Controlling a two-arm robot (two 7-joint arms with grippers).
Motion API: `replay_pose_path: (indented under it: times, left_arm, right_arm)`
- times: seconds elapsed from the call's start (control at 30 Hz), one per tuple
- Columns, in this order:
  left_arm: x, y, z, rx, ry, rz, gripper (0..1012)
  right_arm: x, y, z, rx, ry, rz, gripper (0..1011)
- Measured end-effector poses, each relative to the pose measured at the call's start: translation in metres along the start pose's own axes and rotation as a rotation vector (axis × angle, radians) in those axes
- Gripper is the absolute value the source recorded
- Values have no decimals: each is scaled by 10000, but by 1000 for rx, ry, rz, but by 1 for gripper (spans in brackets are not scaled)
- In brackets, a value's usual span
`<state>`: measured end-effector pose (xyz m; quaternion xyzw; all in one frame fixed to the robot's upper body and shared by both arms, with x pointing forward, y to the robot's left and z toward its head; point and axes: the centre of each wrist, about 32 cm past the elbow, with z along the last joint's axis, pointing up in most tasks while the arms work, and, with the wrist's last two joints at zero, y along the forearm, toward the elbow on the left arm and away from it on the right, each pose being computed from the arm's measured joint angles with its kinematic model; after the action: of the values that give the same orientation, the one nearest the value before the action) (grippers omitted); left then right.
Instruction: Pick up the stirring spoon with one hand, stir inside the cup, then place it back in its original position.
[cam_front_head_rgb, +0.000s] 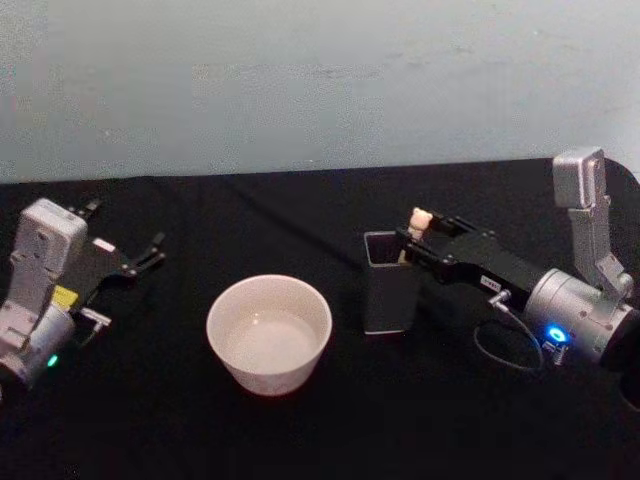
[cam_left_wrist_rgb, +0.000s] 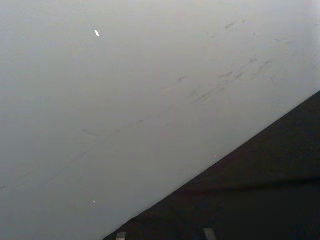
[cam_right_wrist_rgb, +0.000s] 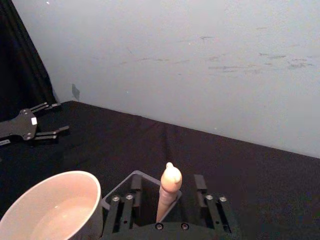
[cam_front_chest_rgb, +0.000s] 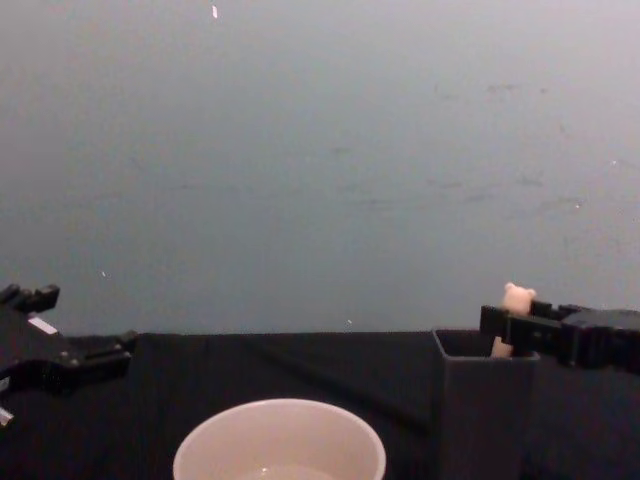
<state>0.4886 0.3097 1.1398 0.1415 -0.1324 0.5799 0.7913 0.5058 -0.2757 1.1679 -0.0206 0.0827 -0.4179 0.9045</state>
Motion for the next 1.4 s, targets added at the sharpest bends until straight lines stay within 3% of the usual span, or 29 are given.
replay_pose_path:
  times: [0.43, 0.53, 0.63, 0.8, 0.9, 0.97, 1.1, 1.4]
  left_arm:
    - [0, 0, 0, 0, 0, 0, 1001]
    - [0, 0, 0, 0, 0, 0, 1001]
    - [0, 0, 0, 0, 0, 0, 1001]
    - [0, 0, 0, 0, 0, 0, 1002]
    - [0, 0, 0, 0, 0, 0, 1001]
    - [0, 0, 0, 0, 0, 0, 1001]
    - [0, 0, 0, 0, 0, 0, 1001]
    - [0, 0, 0, 0, 0, 0, 1001]
  right_arm:
    - [-21, 8, 32, 38, -28, -21, 1002]
    - [-28, 20, 73, 72, -37, -46, 1000]
    - [-61, 39, 131, 142, -60, -107, 1002]
    - [-134, 80, 193, 274, -116, -280, 1002]
    - [-175, 124, 162, 304, -154, -386, 1000]
    - [-191, 152, 119, 304, -177, -438, 1002]
    - [-199, 207, -81, 245, -238, -549, 1000]
    - [-181, 167, -531, 49, -289, -591, 1000]
